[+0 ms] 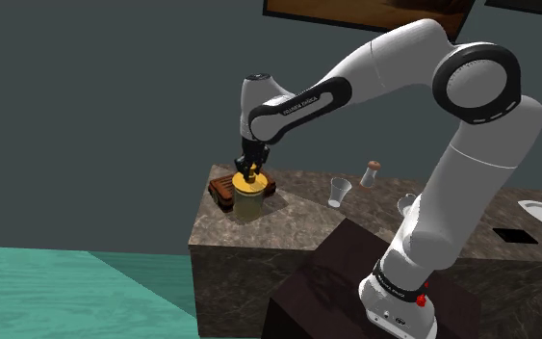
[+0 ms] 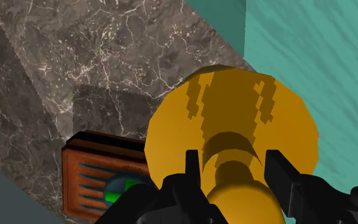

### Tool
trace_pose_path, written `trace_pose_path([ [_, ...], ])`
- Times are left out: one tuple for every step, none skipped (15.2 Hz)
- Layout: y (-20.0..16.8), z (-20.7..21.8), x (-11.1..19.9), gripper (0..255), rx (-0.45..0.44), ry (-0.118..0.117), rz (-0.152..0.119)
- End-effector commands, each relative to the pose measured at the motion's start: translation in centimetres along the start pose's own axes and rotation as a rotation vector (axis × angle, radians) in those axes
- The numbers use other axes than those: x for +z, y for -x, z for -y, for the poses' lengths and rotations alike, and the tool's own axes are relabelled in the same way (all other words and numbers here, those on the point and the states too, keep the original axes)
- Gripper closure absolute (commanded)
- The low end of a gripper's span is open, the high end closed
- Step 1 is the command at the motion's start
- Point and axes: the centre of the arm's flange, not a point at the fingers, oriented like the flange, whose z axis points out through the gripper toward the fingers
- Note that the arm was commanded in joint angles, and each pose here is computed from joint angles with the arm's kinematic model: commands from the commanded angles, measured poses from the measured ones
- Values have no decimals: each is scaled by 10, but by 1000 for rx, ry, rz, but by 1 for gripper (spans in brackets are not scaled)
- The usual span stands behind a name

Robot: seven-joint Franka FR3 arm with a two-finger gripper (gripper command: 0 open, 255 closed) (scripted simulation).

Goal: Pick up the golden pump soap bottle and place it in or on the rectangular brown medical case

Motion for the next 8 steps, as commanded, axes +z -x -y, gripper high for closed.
trace_pose_path([
  [0, 0, -10, 255, 0, 0, 0],
  [0, -1, -15, 255, 0, 0, 0],
  [0, -1, -20, 255, 0, 0, 0],
  [-1, -2, -26, 255, 0, 0, 0],
  [-1, -2, -31, 255, 0, 0, 0],
  [-1, -2, -36, 255, 0, 0, 0],
  [-1, -3, -38, 255, 0, 0, 0],
  [-11, -11, -41, 255, 0, 0, 0],
])
